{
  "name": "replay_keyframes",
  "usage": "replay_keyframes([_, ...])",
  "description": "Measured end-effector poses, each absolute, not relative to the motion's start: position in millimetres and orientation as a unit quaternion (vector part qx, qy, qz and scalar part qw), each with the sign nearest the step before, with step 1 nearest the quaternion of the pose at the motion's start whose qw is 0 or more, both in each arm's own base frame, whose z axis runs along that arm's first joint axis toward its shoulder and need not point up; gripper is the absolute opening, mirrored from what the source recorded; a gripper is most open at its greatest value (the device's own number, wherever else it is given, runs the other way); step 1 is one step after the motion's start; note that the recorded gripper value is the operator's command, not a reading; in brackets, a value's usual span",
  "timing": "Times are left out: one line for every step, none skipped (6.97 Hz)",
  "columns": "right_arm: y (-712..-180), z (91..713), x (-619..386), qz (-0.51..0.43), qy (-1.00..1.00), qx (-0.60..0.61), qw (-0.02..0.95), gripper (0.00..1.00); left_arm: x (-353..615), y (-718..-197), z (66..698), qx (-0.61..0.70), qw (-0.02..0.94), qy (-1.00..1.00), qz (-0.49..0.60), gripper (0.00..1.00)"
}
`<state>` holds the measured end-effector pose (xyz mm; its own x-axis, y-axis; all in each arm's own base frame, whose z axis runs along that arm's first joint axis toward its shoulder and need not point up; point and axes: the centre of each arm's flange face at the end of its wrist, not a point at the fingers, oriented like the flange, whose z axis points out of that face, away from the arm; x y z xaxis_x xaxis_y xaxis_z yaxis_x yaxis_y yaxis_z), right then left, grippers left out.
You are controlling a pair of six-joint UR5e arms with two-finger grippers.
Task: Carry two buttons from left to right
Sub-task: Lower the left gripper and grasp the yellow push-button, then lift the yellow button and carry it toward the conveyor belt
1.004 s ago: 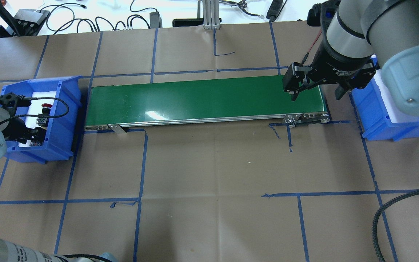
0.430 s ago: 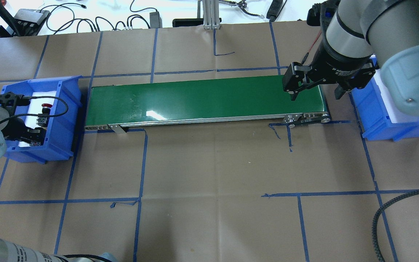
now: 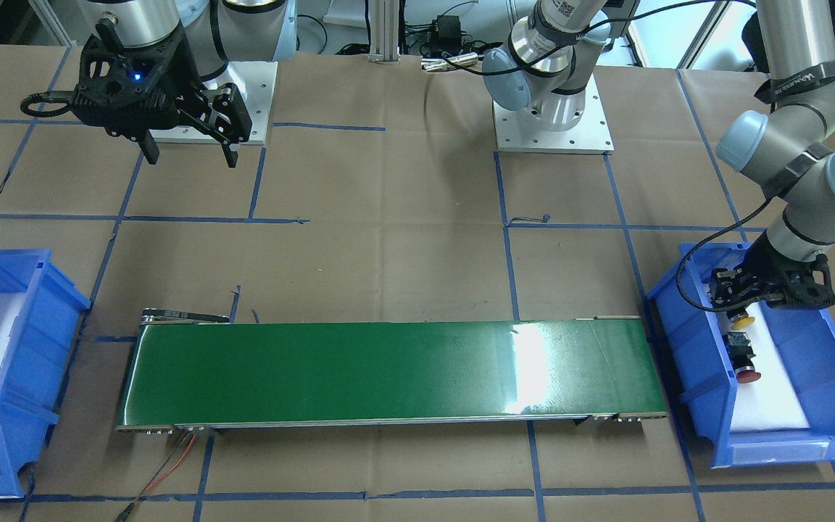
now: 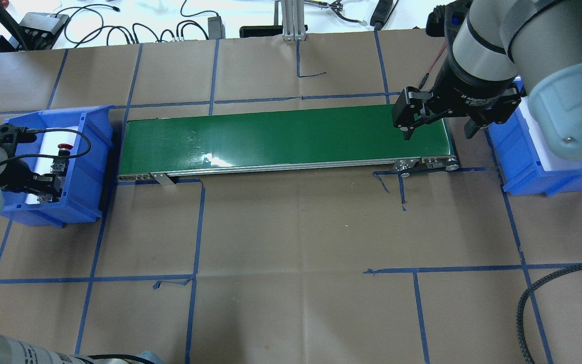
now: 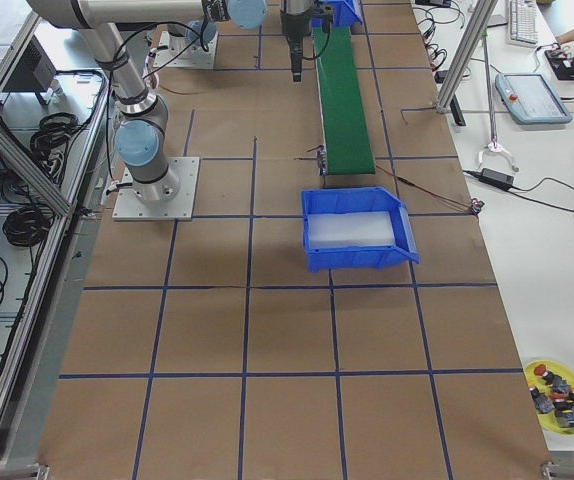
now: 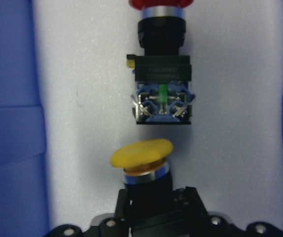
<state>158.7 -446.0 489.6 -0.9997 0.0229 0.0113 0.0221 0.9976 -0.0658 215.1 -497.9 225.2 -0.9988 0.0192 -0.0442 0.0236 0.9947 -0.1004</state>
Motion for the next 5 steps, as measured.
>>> replay_keyframes([-446.0,489.9,158.8,0.033,-0.999,-0.012,0.006,1.00,216.7,-501.5,247.6,0.012,0.023,0.998,-0.052,0.11])
replay_keyframes([-446.1,490.5,158.9,0.034,-0.999,-0.012,0.005,1.00,220.3,-507.9,281.9,0.013,0.018,0.999,-0.044,0.11])
replay_keyframes([-446.2,490.9,158.9,0.034,-0.999,-0.012,0.005,1.00,226.1,-517.9,322.4,0.014,0.010,0.999,-0.033,0.11])
replay_keyframes([-446.3,491.2,158.9,0.034,-0.999,-0.012,0.005,1.00,229.9,-531.5,361.0,0.019,0.004,1.000,-0.024,0.11])
replay_keyframes([-446.5,491.3,158.8,0.035,-0.999,-0.011,0.005,1.00,226.2,-544.2,393.5,0.029,-0.001,0.999,-0.017,0.11])
